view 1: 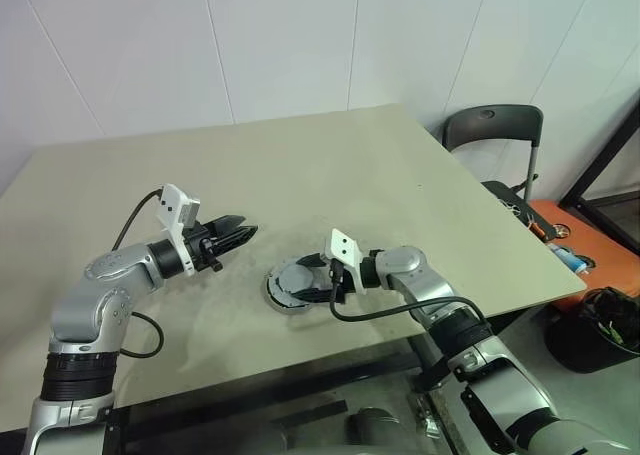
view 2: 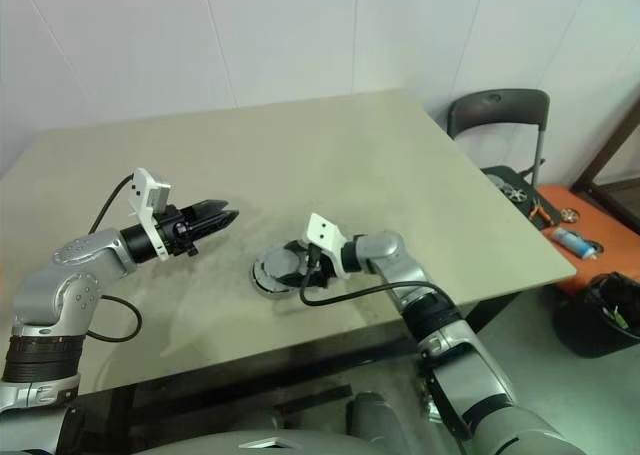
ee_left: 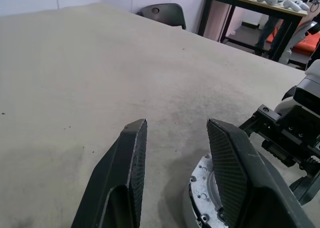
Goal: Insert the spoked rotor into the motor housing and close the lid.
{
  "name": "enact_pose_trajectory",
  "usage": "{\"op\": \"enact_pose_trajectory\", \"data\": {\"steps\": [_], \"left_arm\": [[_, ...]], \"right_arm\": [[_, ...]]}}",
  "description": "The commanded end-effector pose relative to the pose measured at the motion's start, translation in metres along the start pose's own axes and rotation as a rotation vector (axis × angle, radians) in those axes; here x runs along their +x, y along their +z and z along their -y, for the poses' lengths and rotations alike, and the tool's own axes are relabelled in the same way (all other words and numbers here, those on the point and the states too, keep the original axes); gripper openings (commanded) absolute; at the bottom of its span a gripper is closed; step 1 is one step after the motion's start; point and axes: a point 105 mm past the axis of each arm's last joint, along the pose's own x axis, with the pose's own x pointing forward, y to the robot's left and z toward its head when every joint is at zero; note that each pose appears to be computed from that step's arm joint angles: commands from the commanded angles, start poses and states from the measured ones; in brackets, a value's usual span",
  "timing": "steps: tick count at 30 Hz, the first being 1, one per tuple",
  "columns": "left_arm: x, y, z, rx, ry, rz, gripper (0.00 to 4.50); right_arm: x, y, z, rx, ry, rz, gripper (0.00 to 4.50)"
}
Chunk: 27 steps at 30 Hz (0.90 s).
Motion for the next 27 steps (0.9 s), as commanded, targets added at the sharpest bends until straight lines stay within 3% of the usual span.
{"op": "enact_pose_trajectory", "data": {"steps": [1,6,27], "left_arm": [[-0.003,0.017,0.006,0.038,-0.033,0.044,2.04],[-0.007,0.014,0.003,0.037,-0.025,0.027,2.04],[-0.015,0.007,0.001,0.040,-0.025,0.000,2.04]], "right_arm": [[0.004,0.005,-0.006,0.033,0.020,0.002,3.05],[0.005,0.016,-0.005,0.071,0.025,0.024,3.05],[0.013,-0.017,-0.011,0.087,-0.013,-0.039,3.05]]}}
